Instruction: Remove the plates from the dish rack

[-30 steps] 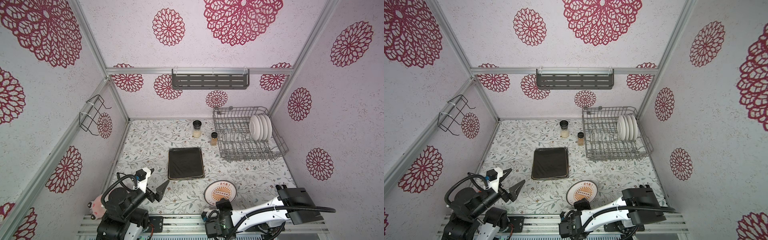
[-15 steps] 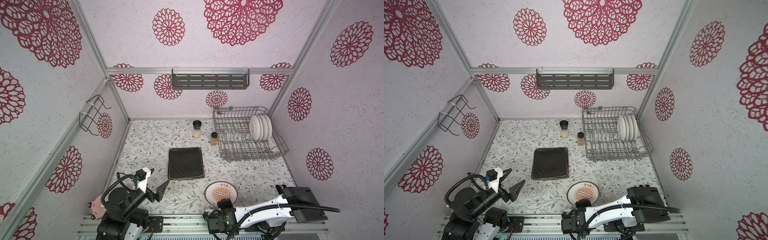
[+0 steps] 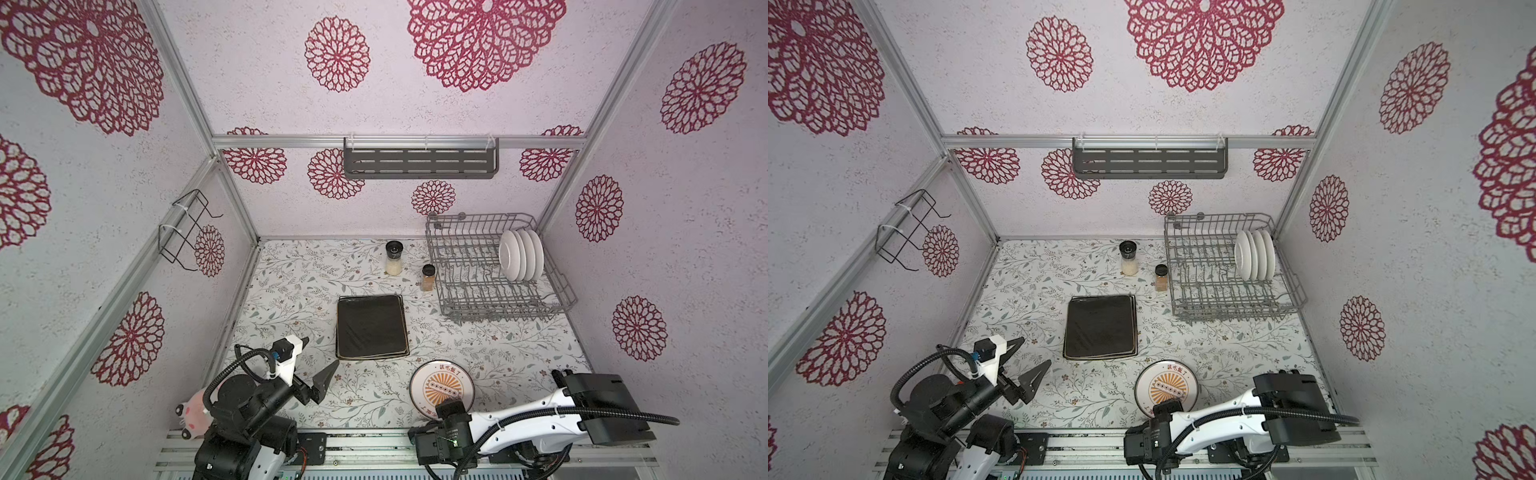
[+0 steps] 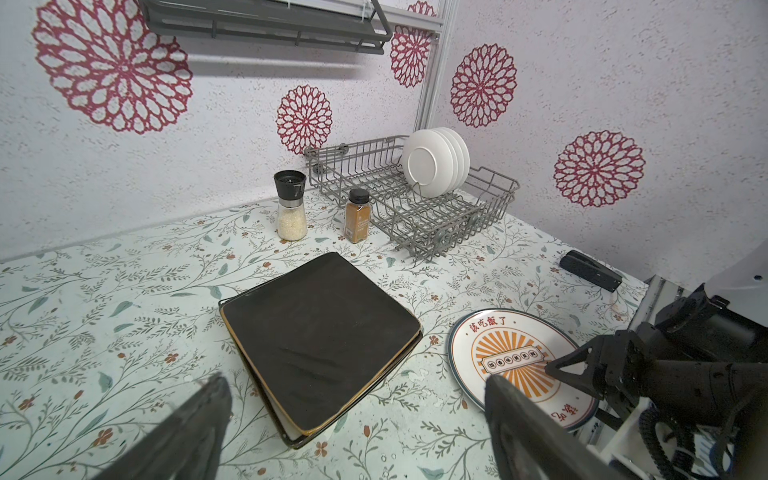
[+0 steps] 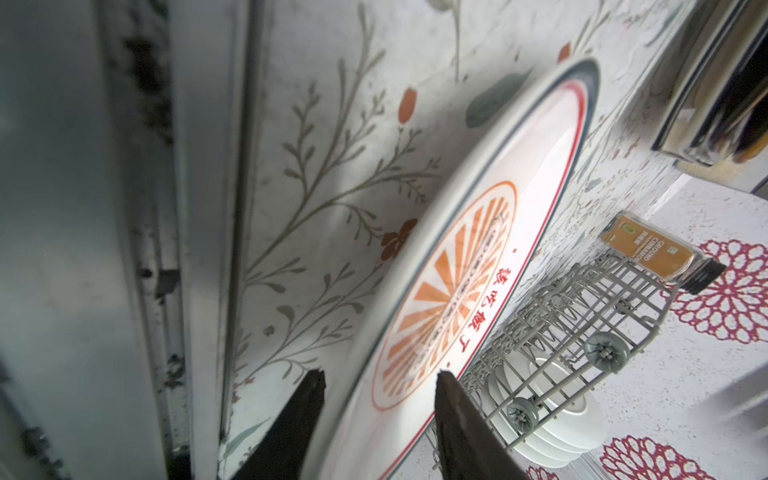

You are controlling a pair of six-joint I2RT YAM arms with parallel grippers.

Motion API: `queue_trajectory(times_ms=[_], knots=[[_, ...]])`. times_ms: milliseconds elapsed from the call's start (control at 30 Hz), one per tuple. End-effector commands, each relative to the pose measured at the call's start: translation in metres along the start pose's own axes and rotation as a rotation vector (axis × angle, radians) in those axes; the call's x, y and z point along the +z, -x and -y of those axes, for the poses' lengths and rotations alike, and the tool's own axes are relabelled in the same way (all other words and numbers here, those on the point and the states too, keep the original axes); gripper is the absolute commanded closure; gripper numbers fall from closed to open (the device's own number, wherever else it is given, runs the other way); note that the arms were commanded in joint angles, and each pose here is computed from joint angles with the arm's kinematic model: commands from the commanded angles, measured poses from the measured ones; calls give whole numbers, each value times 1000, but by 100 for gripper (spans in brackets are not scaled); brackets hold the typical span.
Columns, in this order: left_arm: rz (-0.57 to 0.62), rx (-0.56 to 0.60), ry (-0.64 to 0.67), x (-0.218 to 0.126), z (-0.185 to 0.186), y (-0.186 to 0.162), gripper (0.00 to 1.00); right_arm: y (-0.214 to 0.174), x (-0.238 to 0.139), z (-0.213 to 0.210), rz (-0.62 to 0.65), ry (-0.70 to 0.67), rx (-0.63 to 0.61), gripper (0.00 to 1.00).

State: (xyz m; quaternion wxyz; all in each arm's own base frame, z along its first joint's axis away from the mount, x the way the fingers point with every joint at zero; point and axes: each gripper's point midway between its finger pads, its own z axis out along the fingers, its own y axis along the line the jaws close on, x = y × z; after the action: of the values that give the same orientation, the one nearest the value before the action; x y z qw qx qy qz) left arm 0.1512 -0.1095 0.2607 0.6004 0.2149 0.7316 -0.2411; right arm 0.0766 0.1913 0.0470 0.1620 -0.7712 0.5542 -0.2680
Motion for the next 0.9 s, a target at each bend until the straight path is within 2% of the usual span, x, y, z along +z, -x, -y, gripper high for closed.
queue_trajectory(times_ms=[0,400,867], knots=[[-3,28,-22,3,3,-1,3,-6,1,1,-21,16,-6,51],[-2,29,-20,4,2,-1,3,-8,7,-1,-54,44,-2,40],[1,31,-21,3,3,-1,3,-8,12,0,-81,50,2,32]])
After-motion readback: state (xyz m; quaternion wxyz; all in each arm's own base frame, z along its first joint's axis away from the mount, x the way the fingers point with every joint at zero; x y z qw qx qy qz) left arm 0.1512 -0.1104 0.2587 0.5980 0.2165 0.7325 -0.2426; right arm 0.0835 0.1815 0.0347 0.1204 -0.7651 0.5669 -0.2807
